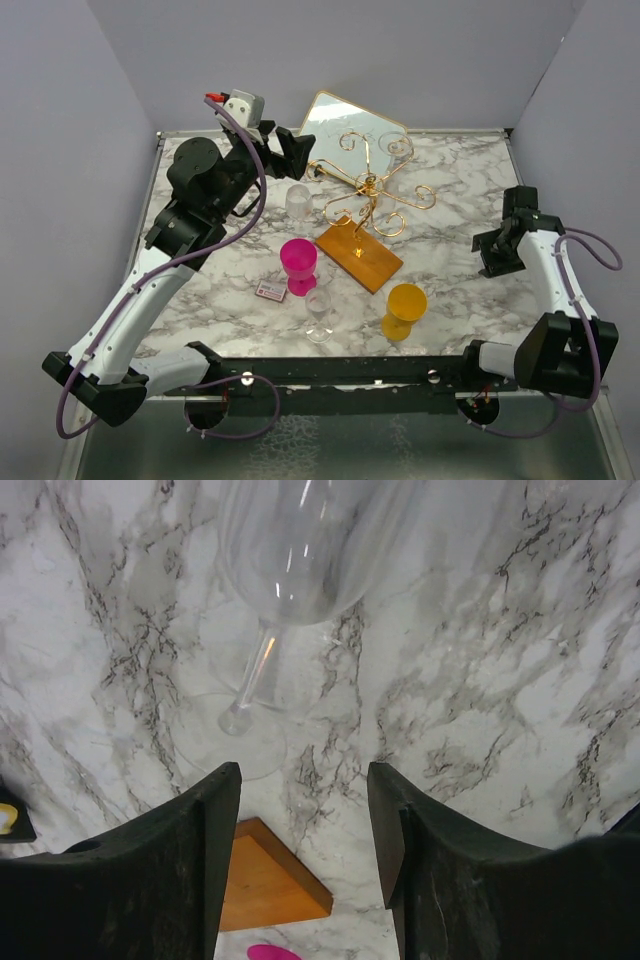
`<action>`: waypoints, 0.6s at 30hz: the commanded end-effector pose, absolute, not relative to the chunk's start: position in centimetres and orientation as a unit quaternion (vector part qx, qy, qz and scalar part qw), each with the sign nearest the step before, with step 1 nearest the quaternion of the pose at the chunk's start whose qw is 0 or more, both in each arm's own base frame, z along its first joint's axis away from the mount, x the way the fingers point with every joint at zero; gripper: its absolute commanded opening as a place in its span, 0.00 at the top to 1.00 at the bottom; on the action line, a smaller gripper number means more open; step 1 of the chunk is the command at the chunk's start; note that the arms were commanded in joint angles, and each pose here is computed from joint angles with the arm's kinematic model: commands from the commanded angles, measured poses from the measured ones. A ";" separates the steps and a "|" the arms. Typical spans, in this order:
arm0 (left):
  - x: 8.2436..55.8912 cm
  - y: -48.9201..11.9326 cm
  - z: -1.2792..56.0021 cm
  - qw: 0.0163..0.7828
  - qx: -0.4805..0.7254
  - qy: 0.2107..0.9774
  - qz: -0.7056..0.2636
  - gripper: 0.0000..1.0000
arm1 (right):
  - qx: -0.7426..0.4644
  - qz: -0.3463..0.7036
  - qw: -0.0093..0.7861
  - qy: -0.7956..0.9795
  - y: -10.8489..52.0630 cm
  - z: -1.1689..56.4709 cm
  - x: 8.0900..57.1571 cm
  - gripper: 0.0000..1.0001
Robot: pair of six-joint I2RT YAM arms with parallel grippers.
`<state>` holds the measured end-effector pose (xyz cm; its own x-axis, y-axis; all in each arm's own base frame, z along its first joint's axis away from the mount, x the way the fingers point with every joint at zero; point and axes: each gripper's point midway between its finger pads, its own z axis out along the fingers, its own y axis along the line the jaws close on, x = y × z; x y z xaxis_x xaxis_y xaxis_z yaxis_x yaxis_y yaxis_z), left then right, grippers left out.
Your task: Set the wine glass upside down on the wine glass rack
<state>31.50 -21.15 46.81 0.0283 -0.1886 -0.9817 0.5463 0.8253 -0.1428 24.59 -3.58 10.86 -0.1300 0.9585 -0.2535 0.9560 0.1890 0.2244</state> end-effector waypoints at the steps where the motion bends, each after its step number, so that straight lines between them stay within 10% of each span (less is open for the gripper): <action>1: 31.6 -20.5 47.7 0.715 0.133 0.640 -0.248 0.15 | 0.648 -0.016 0.222 0.728 -5.7 12.8 27.2 0.45; 18: 31.8 -20.7 49.0 0.722 0.138 0.632 -0.246 0.15 | 0.705 0.040 0.176 0.686 -4.0 7.9 30.5 0.49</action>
<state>32.18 -21.49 46.54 0.0224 -0.1629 -0.9864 0.5434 0.8302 -0.1248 27.21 -3.40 6.69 -0.0079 0.9837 -0.1794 0.9801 0.0433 0.1939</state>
